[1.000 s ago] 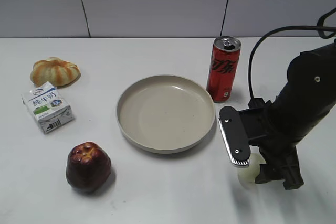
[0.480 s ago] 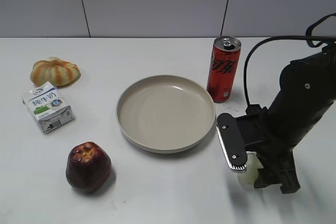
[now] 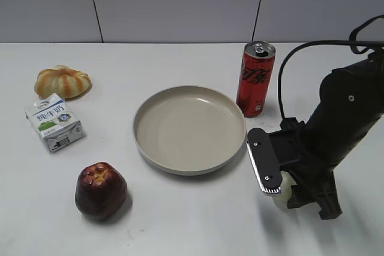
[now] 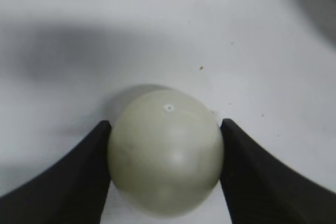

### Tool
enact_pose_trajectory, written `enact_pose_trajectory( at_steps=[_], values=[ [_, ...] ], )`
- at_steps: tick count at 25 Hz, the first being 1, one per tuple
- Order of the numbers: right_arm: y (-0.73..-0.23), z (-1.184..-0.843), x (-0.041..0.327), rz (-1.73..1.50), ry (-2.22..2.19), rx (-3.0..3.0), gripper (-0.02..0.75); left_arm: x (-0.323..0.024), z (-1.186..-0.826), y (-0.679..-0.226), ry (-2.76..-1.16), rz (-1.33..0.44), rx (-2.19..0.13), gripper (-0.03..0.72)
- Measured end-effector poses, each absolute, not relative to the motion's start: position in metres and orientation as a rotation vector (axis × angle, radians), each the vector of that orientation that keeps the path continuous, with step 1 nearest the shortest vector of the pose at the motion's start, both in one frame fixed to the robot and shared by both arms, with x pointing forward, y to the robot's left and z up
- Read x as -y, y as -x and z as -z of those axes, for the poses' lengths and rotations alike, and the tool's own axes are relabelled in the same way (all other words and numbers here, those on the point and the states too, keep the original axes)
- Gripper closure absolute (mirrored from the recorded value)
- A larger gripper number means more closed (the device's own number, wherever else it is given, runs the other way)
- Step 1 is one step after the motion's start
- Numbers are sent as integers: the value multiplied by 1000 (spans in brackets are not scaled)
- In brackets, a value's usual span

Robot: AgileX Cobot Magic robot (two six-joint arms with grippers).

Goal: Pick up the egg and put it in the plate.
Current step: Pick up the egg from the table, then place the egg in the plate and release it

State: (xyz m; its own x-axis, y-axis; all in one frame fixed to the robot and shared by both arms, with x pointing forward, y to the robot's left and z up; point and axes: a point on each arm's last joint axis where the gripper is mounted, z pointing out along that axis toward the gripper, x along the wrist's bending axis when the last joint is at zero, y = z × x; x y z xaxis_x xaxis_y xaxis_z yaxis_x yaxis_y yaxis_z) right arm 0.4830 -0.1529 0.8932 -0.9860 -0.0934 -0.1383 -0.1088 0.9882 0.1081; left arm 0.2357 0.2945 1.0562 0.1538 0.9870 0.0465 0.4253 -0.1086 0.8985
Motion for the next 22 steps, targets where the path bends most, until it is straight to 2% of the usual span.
enact_pose_trajectory(
  at_steps=[4, 8, 17, 22],
  values=[
    [-483, -897, 153, -175, 139, -3007, 297, -294, -1056, -236, -1656, -915, -1377, 448],
    [-489, -921, 146, -260, 78, -2966, 296, -294, -1056, -236, -1656, -915, -1377, 448],
    [-511, -993, 107, -757, -289, -2902, 296, -294, -1056, -236, -1656, -915, -1377, 448],
    [-531, -1015, 87, -988, -654, -2816, 296, -294, -1056, -236, -1656, -915, -1377, 448]
  ],
)
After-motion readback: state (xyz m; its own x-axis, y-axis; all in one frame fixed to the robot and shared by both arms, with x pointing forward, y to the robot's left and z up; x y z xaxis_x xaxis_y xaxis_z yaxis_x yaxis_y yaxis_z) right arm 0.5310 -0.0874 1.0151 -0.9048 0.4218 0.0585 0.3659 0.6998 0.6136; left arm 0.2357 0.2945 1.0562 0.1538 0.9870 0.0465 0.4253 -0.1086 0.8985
